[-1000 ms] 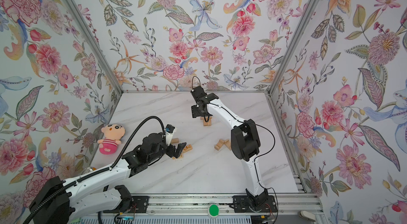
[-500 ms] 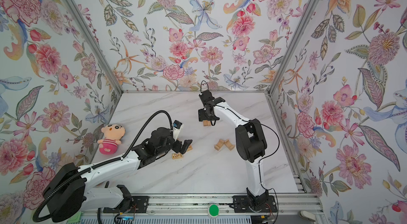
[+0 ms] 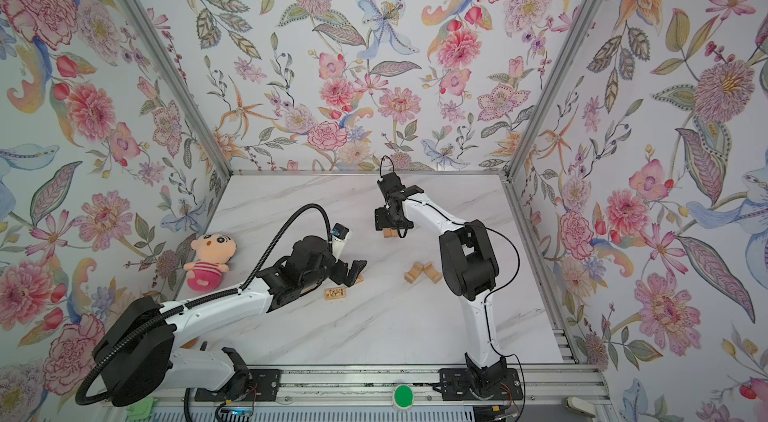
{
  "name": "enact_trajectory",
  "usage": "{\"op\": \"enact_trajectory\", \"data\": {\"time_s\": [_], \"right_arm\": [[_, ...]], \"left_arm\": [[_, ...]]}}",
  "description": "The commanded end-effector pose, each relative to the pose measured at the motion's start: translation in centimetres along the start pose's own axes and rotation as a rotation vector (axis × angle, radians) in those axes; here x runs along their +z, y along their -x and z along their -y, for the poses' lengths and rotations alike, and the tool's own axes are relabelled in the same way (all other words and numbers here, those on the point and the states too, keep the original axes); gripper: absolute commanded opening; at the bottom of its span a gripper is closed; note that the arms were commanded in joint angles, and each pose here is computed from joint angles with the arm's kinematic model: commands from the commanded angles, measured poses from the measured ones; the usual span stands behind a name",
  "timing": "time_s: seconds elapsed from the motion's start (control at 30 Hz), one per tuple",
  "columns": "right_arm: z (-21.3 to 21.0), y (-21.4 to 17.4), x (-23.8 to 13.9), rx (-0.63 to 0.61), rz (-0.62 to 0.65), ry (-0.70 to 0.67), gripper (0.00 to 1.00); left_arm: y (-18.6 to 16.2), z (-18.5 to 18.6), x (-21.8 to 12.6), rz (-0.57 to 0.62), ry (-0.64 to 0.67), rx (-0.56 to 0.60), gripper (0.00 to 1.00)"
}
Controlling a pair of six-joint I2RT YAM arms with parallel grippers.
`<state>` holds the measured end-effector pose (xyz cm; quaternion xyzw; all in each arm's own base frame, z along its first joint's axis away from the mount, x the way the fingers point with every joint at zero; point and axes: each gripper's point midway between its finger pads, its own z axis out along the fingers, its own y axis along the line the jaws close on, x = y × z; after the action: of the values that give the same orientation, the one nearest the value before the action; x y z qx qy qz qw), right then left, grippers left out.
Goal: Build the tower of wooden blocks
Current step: 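Carry the held block with the right gripper toward the block tower, then lower the held block onto the crosswise top block and open the right gripper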
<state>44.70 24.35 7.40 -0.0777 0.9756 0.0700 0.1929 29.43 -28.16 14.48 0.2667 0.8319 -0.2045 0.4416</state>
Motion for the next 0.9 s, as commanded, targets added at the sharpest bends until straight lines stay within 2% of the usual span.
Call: {"op": "enact_trajectory", "data": {"time_s": [0.0,0.87], "right_arm": [[-0.1,-0.1,0.9,-0.006,-0.014,0.01,0.66],[0.6,-0.1,3.8,-0.005,-0.045,-0.01,0.68]], "left_arm": [[1.5,-0.2,0.2,0.03,0.002,0.008,0.99],[1.1,-0.7,-0.1,0.028,0.03,0.008,0.99]]}}
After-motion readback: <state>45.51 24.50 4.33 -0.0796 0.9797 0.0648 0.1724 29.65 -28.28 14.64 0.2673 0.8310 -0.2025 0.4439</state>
